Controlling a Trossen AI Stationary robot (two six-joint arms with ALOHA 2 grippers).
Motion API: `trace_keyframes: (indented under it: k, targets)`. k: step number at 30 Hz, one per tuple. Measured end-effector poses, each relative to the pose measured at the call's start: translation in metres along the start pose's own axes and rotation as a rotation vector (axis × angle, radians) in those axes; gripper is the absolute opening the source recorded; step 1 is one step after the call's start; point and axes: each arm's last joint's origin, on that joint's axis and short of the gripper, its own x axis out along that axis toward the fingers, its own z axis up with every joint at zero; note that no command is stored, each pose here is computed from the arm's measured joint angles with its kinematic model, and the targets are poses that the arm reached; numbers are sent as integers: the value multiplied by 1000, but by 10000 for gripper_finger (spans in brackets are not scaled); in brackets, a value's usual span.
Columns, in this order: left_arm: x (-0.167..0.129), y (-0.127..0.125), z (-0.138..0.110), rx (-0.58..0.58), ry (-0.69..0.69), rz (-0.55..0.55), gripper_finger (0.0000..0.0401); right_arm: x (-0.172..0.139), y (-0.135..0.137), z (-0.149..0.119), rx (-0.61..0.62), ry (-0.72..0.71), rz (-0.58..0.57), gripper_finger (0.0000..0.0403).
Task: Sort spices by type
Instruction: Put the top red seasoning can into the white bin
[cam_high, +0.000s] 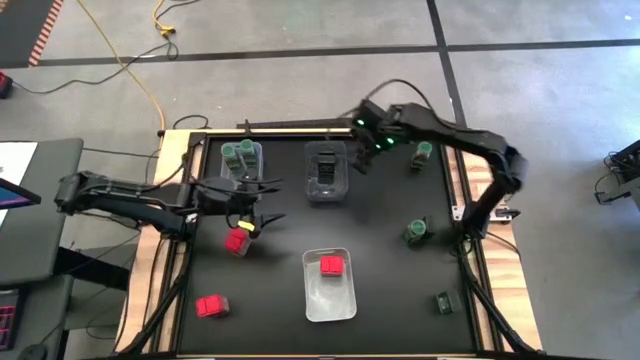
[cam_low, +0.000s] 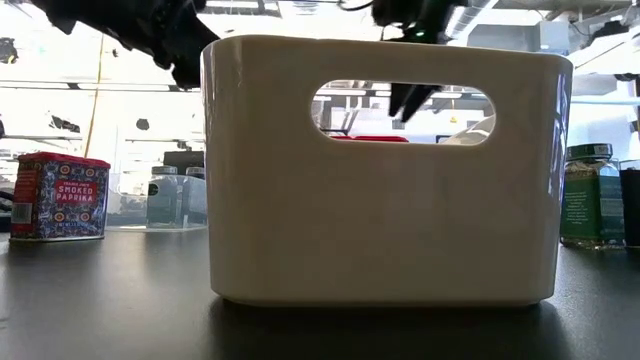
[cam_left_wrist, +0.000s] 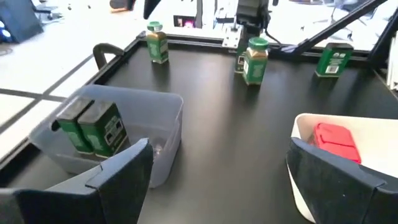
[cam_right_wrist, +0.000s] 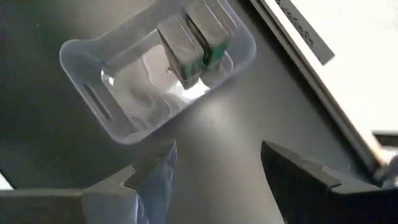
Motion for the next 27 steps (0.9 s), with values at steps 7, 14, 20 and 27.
trace_keyframes:
  k: [7, 14, 20, 27]
  targets:
    - [-38, 8, 6, -33, -32, -13, 352, -23, 0, -63, 228, -57, 4, 266]
    - [-68, 14, 10, -29, -112, -19, 352, -41, 0, -104, 417, -112, -36, 265]
    - [-78, 17, 8, -32, -106, -19, 352, -49, 8, -130, 553, -51, -27, 265]
    - [-76, 17, 1, -35, -30, -14, 352, -55, 22, -156, 602, 117, -108, 265]
